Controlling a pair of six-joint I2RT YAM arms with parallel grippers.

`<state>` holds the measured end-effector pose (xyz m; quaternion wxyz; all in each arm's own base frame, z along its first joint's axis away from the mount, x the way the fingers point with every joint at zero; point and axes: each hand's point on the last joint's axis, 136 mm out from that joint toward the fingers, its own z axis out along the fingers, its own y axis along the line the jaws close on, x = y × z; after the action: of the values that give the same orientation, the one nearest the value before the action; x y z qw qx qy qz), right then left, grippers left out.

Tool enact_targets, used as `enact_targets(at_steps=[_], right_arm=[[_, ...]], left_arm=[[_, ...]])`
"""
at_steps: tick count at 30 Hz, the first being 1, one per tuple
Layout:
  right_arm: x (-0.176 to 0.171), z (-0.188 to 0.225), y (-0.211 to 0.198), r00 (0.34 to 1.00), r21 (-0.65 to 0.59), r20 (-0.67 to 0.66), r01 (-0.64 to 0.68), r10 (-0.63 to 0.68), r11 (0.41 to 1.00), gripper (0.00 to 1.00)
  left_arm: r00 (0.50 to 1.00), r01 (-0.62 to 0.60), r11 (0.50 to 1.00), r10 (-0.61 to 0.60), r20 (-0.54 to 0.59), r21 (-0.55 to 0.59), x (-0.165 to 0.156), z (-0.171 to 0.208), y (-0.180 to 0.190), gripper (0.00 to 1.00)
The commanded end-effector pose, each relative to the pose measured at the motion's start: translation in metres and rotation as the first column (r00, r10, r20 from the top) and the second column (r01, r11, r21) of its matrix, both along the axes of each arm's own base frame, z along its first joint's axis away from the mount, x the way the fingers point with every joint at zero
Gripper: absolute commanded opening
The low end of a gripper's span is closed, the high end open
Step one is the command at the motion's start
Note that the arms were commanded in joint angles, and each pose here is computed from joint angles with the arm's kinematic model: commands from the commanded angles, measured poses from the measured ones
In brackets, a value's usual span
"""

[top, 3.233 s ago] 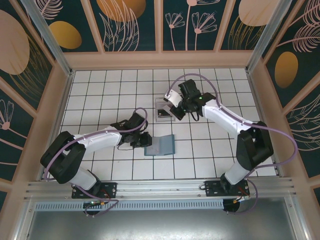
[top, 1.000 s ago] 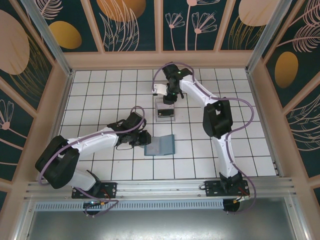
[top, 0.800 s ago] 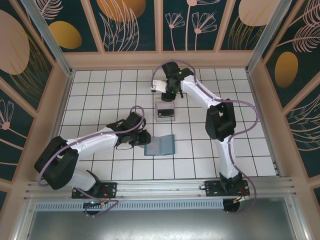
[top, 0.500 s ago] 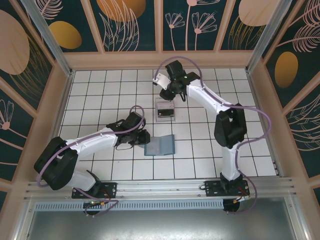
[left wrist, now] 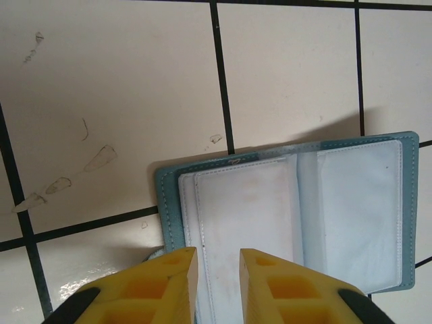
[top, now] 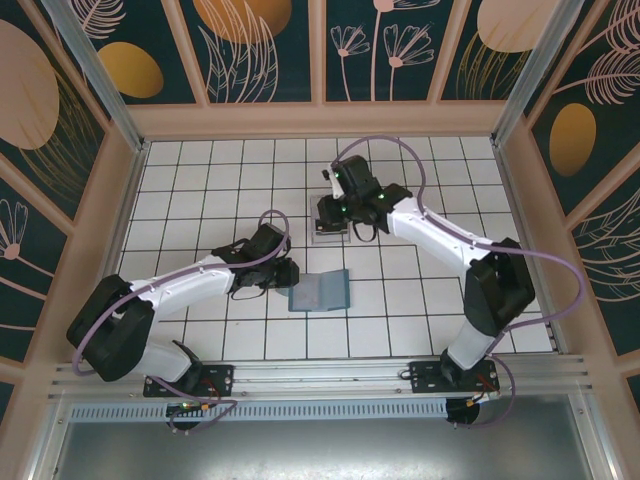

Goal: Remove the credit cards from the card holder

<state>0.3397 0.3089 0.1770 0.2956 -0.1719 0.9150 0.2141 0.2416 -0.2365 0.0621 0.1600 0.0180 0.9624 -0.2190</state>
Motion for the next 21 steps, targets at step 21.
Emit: enact_targets(at_steps=[21], right_arm=[[-0.133, -0.076, 0.059, 0.932, 0.042, -0.360, 0.046, -0.028, 0.998, 0.22]], left_arm=[[0.989, -0.147, 0.989, 0.147, 0.012, 0.014, 0.034, 0.004, 0.081, 0.25]])
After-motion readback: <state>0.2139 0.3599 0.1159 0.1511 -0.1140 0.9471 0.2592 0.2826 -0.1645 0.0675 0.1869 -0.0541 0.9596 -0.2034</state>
